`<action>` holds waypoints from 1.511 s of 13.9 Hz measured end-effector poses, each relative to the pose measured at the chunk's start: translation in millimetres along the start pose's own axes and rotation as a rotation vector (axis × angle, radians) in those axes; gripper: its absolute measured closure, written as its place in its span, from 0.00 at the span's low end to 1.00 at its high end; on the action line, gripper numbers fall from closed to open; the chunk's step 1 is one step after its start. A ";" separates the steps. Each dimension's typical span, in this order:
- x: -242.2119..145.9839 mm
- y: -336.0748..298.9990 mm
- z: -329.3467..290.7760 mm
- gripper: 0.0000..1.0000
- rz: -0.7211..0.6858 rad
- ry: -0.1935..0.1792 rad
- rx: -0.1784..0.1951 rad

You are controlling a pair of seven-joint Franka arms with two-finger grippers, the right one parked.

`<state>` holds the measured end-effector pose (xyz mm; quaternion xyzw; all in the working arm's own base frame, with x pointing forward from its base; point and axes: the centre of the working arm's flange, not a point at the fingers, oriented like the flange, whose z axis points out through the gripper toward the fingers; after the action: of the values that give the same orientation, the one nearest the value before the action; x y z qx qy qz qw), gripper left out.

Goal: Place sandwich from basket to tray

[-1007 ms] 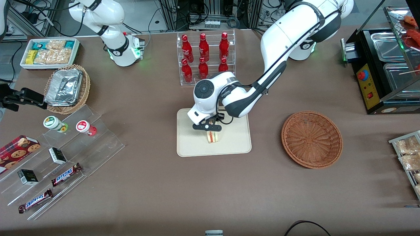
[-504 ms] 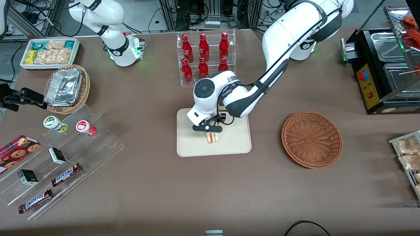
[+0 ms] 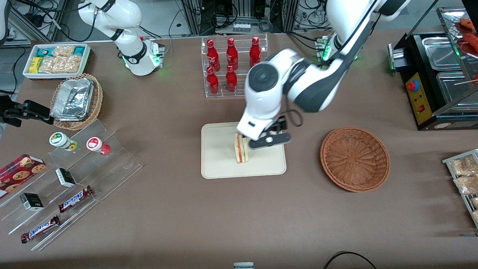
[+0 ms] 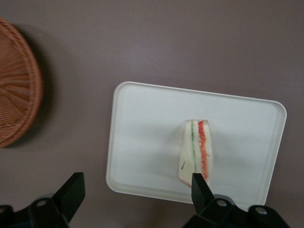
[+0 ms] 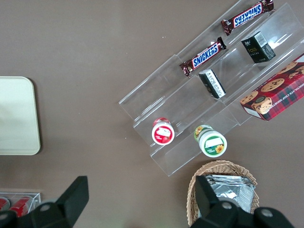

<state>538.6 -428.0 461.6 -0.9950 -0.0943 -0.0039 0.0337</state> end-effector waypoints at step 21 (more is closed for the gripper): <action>105.9 -348.6 -128.8 0.00 0.126 -0.154 -0.035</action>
<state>576.9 -75.3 614.6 -0.9967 -0.0336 0.0733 0.0090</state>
